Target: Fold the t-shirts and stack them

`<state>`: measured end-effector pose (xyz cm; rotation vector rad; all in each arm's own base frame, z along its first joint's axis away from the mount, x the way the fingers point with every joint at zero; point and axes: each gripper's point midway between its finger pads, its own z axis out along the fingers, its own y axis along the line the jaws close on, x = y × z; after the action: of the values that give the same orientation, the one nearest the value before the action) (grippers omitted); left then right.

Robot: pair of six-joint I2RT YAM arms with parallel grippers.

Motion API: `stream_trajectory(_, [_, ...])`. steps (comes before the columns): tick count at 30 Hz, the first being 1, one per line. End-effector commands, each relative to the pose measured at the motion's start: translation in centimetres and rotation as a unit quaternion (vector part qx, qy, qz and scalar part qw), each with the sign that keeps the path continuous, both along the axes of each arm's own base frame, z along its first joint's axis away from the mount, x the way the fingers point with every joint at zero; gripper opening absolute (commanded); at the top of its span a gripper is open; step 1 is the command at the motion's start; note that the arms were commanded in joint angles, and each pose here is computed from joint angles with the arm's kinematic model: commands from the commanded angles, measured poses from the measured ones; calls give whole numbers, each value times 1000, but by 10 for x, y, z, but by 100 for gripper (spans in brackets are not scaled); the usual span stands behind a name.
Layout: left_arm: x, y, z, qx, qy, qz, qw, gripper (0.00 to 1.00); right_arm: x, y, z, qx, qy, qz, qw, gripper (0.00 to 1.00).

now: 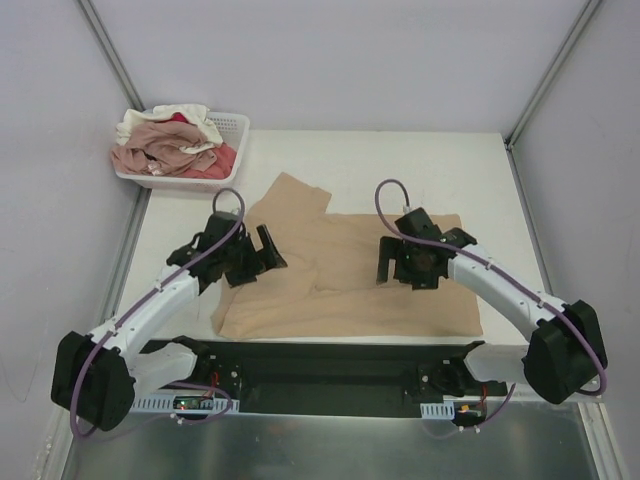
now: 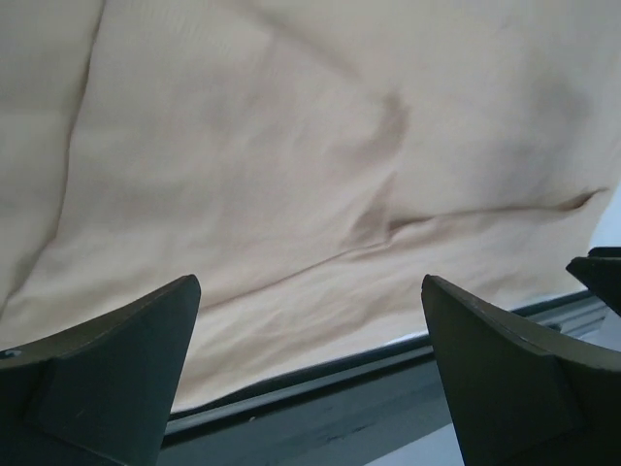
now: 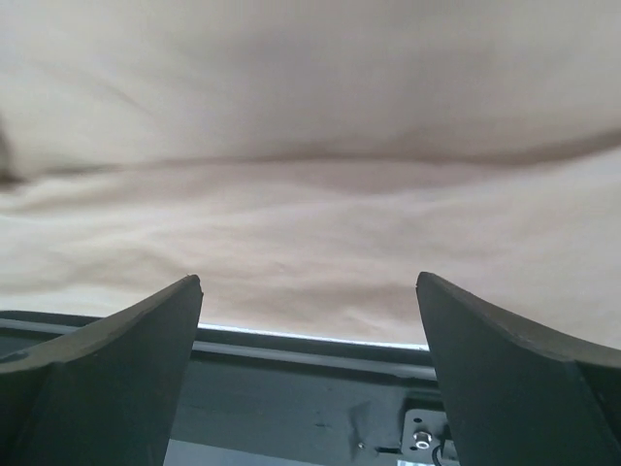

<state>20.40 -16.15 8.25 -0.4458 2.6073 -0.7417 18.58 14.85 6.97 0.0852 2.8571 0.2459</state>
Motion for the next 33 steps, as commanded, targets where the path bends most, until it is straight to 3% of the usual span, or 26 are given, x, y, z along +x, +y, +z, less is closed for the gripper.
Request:
stream_trajectory(1, [55, 11, 62, 80, -91, -9, 993, 99, 46, -18, 54, -30, -76, -19, 996, 97])
stream_trajectory(2, [62, 13, 58, 101, -76, -10, 992, 99, 58, -29, 60, -24, -81, -46, 995, 97])
stream_trajectory(4, [93, 11, 85, 124, -108, -11, 986, 99, 81, -35, 74, -2, -99, -68, 993, 97])
stream_trajectory(5, [104, 10, 73, 144, -87, -17, 986, 99, 92, -46, 79, 7, -103, -87, 991, 97])
stream_trajectory(6, [126, 8, 95, 152, -113, -8, 982, 99, 100, -52, 83, 9, -110, -96, 989, 97])
stream_trajectory(8, [155, 7, 80, 186, -96, -17, 978, 99, 119, -69, 91, 3, -120, -116, 986, 97])
stream_trajectory(9, [176, 5, 100, 189, -115, -13, 975, 99, 124, -74, 92, 1, -120, -121, 985, 97])
stream_trajectory(11, [203, 5, 78, 212, -83, -25, 973, 100, 135, -90, 95, -4, -121, -140, 983, 97])
stream_trajectory(12, [223, 2, 98, 211, -103, -22, 972, 99, 138, -95, 95, -7, -120, -142, 983, 97])
stream_trajectory(13, [238, 6, 74, 238, -83, -27, 967, 99, 140, -101, 92, -11, -114, -148, 982, 97])
stream_trajectory(16, [285, 18, 87, 276, -110, -19, 955, 99, 141, -116, 84, -13, -98, -170, 981, 97])
stream_trajectory(17, [299, 21, 61, 292, -90, -23, 952, 99, 140, -120, 80, -13, -91, -175, 980, 97])
stream_trajectory(18, [321, 24, 80, 289, -119, -10, 950, 99, 139, -122, 74, -14, -84, -178, 980, 97])
stream_trajectory(19, [332, 25, 53, 301, -102, -21, 948, 99, 137, -123, 68, -15, -74, -179, 981, 97])
stream_trajectory(21, [356, 24, 61, 305, -130, -19, 943, 99, 132, -126, 58, -19, -59, -187, 980, 97])
stream_trajectory(22, [362, 25, 37, 317, -116, -31, 941, 99, 131, -127, 53, -20, -53, -188, 980, 97])
stream_trajectory(26, [380, 18, 11, 317, -119, -41, 940, 99, 128, -129, 42, -25, -42, -193, 980, 97])
stream_trajectory(33, [382, -8, -20, 253, -103, -51, 961, 99, 123, -128, 29, -24, -26, -195, 980, 98])
